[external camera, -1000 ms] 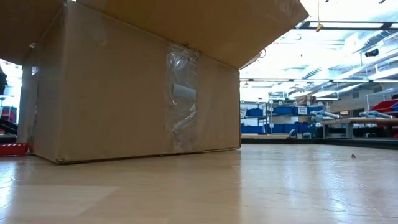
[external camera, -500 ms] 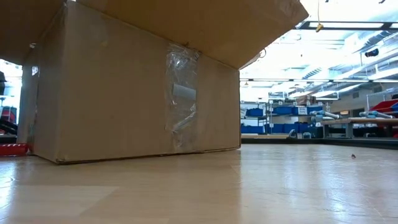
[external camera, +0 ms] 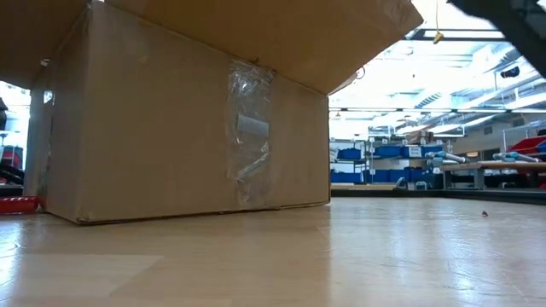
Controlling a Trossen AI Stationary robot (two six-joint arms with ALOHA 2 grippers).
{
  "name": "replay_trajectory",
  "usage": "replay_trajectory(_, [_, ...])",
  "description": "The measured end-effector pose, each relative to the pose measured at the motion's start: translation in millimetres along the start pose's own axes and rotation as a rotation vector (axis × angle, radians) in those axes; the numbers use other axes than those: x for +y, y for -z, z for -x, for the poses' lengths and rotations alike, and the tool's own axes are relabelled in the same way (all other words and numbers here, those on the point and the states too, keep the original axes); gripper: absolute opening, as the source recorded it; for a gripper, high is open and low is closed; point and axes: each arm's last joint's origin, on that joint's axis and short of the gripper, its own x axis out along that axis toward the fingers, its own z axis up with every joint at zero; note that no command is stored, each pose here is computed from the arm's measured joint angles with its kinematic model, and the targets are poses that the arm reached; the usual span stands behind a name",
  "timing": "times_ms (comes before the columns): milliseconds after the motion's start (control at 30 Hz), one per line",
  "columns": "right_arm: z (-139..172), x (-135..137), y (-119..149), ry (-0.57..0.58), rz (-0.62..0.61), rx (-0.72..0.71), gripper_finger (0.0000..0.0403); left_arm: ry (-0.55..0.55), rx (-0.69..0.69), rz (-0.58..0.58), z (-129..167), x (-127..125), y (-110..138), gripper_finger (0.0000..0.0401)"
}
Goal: Unpack boxes
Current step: Put the pink medicine organizer into the zip bag
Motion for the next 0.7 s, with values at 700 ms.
replay_trajectory(700, [-107.1,-25.8,126.9,0.133,-0.211,0.341,0.0258,0.003,-0.002,0.038,1.9,1.4,0.6,0.0006])
